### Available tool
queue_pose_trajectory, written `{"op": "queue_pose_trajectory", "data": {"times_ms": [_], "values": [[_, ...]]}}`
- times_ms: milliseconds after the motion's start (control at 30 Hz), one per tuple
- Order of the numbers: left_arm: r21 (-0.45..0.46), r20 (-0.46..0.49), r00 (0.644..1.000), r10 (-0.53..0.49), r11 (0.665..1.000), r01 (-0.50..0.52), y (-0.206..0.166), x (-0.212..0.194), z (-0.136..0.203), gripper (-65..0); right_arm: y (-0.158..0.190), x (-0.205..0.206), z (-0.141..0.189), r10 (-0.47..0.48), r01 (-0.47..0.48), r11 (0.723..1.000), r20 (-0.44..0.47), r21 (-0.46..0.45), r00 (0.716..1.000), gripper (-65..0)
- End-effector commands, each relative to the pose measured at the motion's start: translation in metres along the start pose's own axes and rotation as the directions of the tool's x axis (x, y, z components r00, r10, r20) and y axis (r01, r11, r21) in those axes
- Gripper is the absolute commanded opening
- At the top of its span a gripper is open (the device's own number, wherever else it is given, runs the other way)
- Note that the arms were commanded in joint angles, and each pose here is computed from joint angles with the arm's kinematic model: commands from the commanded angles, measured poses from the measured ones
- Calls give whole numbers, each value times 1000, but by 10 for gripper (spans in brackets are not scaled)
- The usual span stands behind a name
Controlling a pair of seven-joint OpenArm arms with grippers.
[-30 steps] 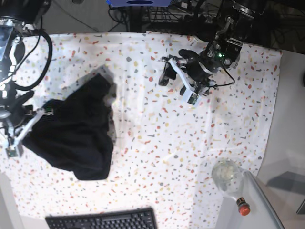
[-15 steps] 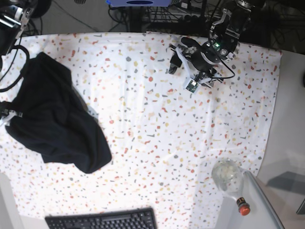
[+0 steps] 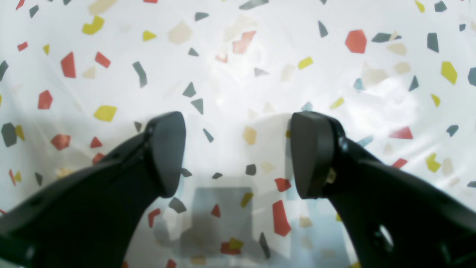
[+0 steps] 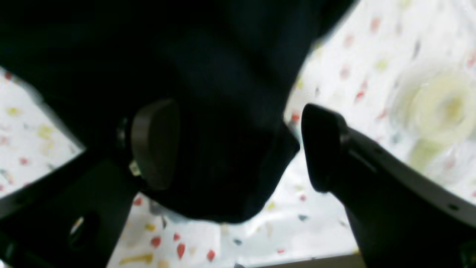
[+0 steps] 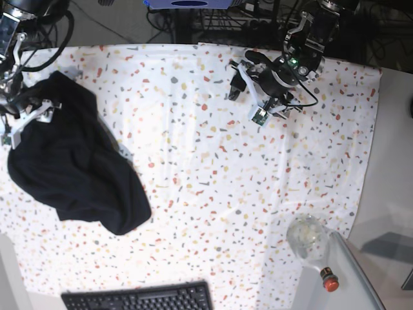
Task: Layout the t-shirt on the table in an organized manner, then fold the t-shirt properly
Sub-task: 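Regrasp the shirt with the right gripper and drag it across the cloth, then grasp the shirt with the right gripper and lift it up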
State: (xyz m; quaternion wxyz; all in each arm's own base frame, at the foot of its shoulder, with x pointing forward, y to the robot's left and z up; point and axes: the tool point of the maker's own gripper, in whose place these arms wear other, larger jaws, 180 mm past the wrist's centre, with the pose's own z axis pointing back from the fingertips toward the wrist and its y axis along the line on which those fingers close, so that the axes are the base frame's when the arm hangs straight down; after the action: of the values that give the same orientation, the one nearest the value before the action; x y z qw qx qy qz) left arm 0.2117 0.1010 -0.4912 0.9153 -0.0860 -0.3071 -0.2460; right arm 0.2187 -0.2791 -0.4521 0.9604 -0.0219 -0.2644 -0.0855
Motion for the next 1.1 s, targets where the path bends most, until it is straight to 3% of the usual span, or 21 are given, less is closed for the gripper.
{"op": "queue_pose_trajectory", "data": {"times_ms": [0, 100, 233, 400, 467, 567, 800, 1067], "values": [[-3, -17, 1000, -2, 1000, 2, 0, -3, 1, -230, 0, 20, 3, 9, -10, 1000, 64, 6, 998, -170], [-3, -18, 1000, -2, 1000, 2, 0, -3, 2, -230, 11, 21, 10, 63, -65, 998, 86, 22, 994, -170], [-3, -24, 1000, 0, 1000, 0, 0, -6, 1, -230, 64, 38, 30, 215, -238, 967, 207, 95, 954, -170], [-3, -18, 1000, -2, 1000, 2, 0, -3, 2, -230, 134, 24, 37, 450, -491, 855, 234, 166, 862, -176], [-3, -18, 1000, -2, 1000, 2, 0, -3, 2, -230, 158, 13, 36, 535, -576, 798, 233, 175, 812, -218], [-2, -20, 1000, -3, 1000, 3, 1, -4, 2, -230, 175, 13, 31, 607, -648, 744, 240, 162, 758, -278], [-2, -38, 999, 2, 1000, -2, 1, -13, 3, -230, 175, 30, 2, 615, -647, 746, 208, 157, 760, -282], [131, -20, 990, 136, 983, -133, 47, -24, 18, -230, 165, 31, -33, 618, -631, 757, 126, 171, 776, -287]]}}
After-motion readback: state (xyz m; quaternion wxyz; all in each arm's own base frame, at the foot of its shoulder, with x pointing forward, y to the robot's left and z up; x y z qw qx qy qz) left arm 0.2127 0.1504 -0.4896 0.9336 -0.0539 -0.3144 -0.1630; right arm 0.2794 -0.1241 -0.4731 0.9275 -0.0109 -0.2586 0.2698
